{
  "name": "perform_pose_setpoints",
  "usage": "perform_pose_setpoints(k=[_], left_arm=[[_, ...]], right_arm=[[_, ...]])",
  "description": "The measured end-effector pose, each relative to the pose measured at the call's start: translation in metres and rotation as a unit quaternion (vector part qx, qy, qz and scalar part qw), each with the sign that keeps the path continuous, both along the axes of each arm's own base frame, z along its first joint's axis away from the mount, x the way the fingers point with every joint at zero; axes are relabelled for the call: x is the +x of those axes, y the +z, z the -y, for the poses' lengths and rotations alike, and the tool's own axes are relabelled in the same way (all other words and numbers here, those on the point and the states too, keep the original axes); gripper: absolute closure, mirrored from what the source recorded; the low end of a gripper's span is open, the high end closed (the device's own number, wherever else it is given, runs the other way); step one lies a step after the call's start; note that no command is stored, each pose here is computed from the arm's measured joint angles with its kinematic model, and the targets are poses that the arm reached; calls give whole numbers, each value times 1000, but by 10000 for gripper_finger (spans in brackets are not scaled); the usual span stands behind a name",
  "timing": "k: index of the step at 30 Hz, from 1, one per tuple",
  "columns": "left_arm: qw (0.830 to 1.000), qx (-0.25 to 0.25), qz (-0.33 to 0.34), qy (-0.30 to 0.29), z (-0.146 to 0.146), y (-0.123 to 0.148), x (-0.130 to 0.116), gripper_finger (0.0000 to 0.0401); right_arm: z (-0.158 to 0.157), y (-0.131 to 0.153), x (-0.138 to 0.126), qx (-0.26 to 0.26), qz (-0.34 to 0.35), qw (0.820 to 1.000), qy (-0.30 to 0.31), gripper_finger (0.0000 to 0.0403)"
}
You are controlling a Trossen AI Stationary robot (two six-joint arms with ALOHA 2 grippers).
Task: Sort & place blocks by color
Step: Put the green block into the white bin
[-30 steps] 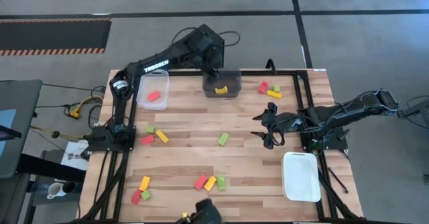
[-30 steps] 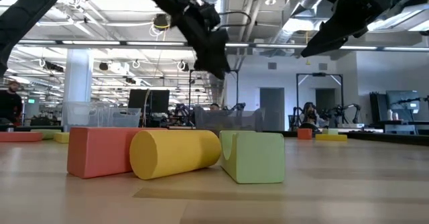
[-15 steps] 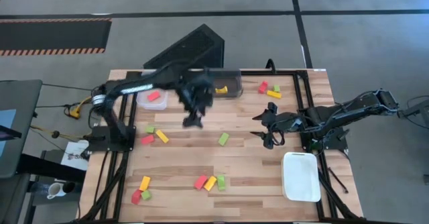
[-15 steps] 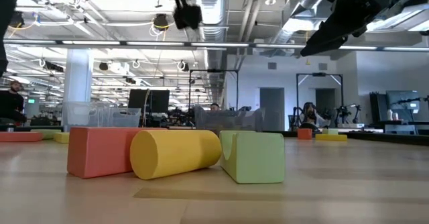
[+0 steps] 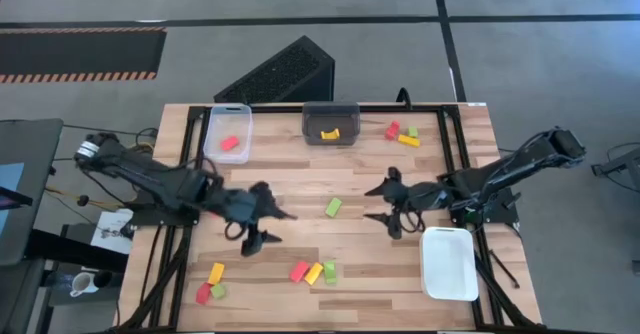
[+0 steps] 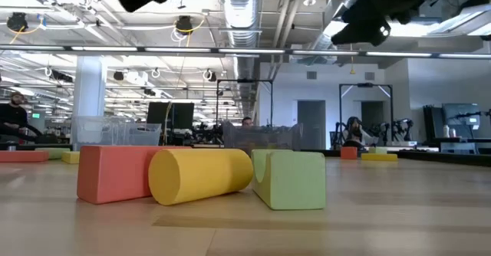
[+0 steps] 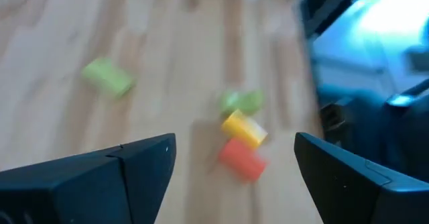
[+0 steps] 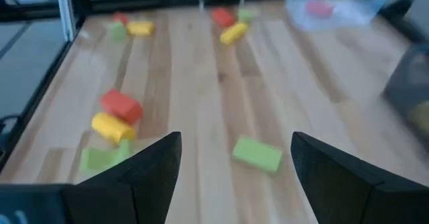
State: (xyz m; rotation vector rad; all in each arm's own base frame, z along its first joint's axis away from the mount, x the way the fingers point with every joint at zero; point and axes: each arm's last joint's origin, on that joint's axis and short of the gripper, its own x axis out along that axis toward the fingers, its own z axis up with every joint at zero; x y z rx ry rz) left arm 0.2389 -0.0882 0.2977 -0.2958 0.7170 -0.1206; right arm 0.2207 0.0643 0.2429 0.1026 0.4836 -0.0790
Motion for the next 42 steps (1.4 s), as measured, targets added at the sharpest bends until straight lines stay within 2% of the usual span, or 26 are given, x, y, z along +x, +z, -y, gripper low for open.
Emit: perform_pose_setpoints(k=[4,10,13,17,22,28,34,40,42], left_arm=[[997,-6,64,-43,22,-14,9,116],[985,83,77,-127,45,-52,40,116],[972,124,84,-179,52,-77,58,116],[946,167,105,-256,61,-104,76,116],[921,215,111,-304,74,-104,105,116],[888,272,39,-368,87,-108,138,116],[854,307,-15,-419,96,-119,172,121],[817,329,-73,-468,99,-136,188,142],[811,335,-72,-475,99,-140,194,148]], right_arm=[[-17,-4,15,12,-27,1000,9,97],[-42,-8,25,27,-96,995,15,97],[-54,-7,28,40,-111,993,14,97],[-66,-10,29,45,-123,991,21,97],[-73,-11,23,56,-135,989,21,97],[-76,-9,19,56,-133,989,26,97],[-76,-11,20,54,-137,989,25,97],[-75,-12,18,47,-148,988,25,97],[-75,-12,18,47,-147,988,26,97]])
